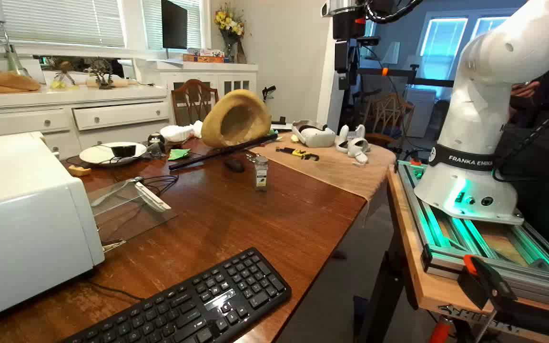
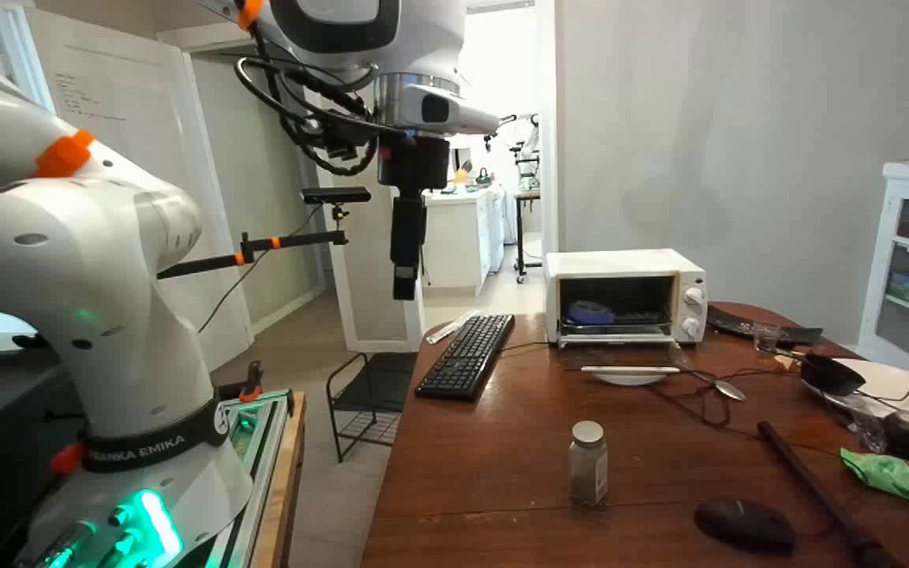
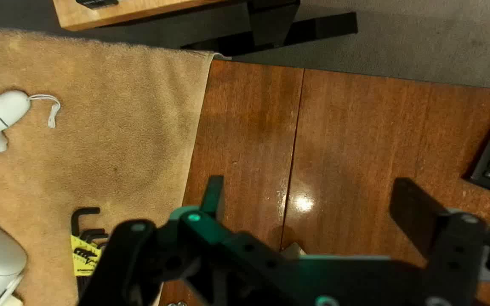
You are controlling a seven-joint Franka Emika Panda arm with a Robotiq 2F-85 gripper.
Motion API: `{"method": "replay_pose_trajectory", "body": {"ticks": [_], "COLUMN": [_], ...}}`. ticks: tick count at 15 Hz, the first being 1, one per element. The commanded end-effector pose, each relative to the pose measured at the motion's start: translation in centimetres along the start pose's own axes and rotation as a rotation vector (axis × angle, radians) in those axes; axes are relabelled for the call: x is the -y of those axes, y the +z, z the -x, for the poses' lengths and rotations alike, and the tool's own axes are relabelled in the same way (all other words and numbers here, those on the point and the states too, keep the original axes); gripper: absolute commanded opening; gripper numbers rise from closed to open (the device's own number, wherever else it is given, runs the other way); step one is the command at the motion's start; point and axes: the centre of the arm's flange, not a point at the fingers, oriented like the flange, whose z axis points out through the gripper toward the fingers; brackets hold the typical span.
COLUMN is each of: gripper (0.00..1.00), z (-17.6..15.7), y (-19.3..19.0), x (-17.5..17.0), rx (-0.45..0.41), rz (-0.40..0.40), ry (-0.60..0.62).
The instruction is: Take the masking tape and the roasting rack out of the oven
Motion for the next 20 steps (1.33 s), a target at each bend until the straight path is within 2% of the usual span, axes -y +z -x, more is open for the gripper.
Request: {"method": "replay_pose_trajectory", "body": {"ticks": [1,12,13,20], "gripper": [1.00,1.00,1.00,1.00], "z": [0.0,0.0,-1.0,-9.4], "y": [0.0,0.0,0.4,0.4], "x": [0.0,0.0,0.7,7.9], "rx": [0.000,0.000,-0.015,-0.128], "rz": [0.000,0.000,0.011,-0.093], "ry": [0.000,0.000,0.032,0.138]}}
